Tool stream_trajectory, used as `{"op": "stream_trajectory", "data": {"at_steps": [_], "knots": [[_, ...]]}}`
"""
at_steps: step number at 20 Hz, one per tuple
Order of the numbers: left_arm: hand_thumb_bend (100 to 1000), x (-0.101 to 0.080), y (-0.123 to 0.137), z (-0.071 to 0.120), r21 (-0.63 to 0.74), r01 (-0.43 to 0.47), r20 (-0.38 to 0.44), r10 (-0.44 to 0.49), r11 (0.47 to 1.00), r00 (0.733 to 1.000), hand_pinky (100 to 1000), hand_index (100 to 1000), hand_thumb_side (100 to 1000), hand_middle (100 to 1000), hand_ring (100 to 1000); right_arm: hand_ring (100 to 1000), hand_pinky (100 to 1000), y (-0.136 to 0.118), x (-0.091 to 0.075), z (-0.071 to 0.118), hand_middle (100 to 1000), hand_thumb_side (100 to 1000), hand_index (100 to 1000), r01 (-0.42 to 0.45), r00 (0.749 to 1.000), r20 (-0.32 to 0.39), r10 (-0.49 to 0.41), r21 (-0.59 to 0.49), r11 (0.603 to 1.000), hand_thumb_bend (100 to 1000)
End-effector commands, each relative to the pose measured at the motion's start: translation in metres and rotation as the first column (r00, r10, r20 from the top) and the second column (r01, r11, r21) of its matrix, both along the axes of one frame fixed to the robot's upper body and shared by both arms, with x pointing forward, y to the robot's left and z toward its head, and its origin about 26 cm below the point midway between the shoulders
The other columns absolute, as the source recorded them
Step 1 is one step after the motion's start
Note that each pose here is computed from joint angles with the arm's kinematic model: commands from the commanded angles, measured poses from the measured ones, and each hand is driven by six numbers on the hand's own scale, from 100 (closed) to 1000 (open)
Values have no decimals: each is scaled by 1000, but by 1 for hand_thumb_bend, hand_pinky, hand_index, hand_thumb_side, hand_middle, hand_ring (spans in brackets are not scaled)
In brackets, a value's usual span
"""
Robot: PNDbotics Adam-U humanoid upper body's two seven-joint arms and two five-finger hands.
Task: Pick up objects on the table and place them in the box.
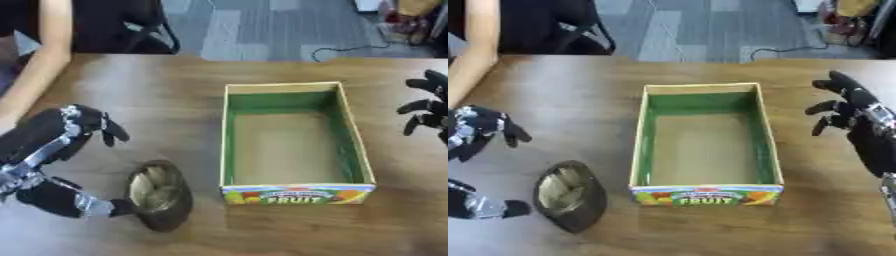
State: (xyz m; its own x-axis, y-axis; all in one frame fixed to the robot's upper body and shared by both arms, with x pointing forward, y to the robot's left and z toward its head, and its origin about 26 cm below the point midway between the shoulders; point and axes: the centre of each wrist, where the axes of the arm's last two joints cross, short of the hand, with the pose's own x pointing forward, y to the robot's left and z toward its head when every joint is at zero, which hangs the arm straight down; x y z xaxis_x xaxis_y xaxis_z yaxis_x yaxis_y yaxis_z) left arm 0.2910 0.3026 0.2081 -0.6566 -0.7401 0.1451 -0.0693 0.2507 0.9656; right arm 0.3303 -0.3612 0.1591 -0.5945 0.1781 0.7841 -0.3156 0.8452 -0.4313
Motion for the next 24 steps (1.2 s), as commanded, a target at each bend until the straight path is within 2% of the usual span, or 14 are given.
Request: {"op": "stream_trajectory", "data": {"at_steps": [1,3,4,9,18,24], "knots": [[674,-2,0,12,28,20,22,-21,999,1000,158,683,565,474,122,685,459,-4,-1,7,880,1000,1000,6,1000,16,-6,-14,1000,100],[673,-2,0,12,25,25,22,-25,999,999,147,683,565,479,112,685,459,-4,-1,6,880,1000,1000,6,1000,16,-5,-15,1000,100],[675,-1,-1,12,22,29,23,-29,999,999,103,682,564,483,100,685,459,-4,-1,6,880,1000,1000,5,1000,16,-5,-15,1000,100],[675,0,-7,13,4,63,33,-63,998,997,100,671,553,542,100,685,459,-3,-1,6,880,1000,1000,3,1000,16,-3,-14,1000,100],[675,1,-10,13,-1,96,22,-96,995,995,100,662,547,522,100,685,460,-4,0,7,880,1000,1000,1,1000,17,-1,-13,1000,100],[661,0,-8,12,17,118,-27,-118,993,993,100,650,537,510,100,685,460,-4,0,6,880,1000,1000,1,1000,16,-1,-13,1000,100]]}}
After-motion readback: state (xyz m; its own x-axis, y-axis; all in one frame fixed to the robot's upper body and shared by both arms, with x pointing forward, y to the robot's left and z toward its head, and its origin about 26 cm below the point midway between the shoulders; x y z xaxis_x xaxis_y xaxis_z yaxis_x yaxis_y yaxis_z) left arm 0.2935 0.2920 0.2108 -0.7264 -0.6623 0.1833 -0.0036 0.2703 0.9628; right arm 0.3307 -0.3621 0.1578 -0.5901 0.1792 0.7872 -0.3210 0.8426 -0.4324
